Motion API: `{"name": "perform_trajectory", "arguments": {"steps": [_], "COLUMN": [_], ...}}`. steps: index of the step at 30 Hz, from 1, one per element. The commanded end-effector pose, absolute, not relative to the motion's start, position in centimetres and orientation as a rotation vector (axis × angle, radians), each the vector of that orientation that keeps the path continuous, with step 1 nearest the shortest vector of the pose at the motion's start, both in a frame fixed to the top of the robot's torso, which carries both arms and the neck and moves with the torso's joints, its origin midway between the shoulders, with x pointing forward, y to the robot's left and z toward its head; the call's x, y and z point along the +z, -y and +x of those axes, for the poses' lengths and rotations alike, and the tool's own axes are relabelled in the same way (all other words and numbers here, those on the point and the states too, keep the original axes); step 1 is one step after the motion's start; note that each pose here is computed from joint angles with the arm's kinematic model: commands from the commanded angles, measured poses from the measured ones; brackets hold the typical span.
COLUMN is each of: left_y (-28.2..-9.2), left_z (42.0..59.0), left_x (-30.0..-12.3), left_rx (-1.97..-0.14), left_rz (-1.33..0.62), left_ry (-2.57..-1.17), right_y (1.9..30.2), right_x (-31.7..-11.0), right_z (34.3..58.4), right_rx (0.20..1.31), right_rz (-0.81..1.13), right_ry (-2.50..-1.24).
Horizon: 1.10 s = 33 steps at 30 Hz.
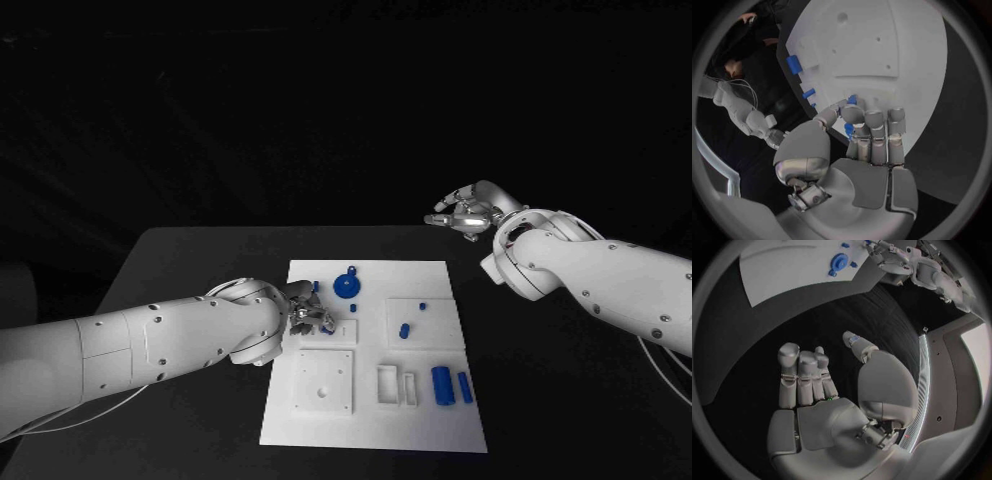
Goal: Assemble the parts on the task board
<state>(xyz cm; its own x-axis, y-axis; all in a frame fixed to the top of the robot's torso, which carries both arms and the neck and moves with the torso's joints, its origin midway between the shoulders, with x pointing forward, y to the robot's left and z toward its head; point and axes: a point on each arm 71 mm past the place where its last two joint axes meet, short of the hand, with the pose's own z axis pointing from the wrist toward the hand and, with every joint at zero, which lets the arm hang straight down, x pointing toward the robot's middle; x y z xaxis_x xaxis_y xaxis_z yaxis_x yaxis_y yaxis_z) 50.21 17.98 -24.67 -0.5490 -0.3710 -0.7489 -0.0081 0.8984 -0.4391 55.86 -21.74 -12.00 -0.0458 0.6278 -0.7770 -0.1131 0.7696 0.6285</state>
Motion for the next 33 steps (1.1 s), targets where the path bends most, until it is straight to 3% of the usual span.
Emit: {"name": "perform_trajectory", "arguments": {"steps": [1, 33], "left_y": [-17.75, -17.32], "left_z": [50.08, 49.76], "left_x": [-24.90, -25.26], "left_rx": [-0.494, -0.513], "left_rz": [-0.269, -0.240], "left_ry": [-2.129, -2.167], "right_y": [21.65, 21.73], "right_x": [-12.00, -12.03], "right_z": [55.85, 55.89], "right_rx": [0.633, 0.630], "right_rz": [0.430, 0.432], "right_ry": [-1.513, -1.514]}}
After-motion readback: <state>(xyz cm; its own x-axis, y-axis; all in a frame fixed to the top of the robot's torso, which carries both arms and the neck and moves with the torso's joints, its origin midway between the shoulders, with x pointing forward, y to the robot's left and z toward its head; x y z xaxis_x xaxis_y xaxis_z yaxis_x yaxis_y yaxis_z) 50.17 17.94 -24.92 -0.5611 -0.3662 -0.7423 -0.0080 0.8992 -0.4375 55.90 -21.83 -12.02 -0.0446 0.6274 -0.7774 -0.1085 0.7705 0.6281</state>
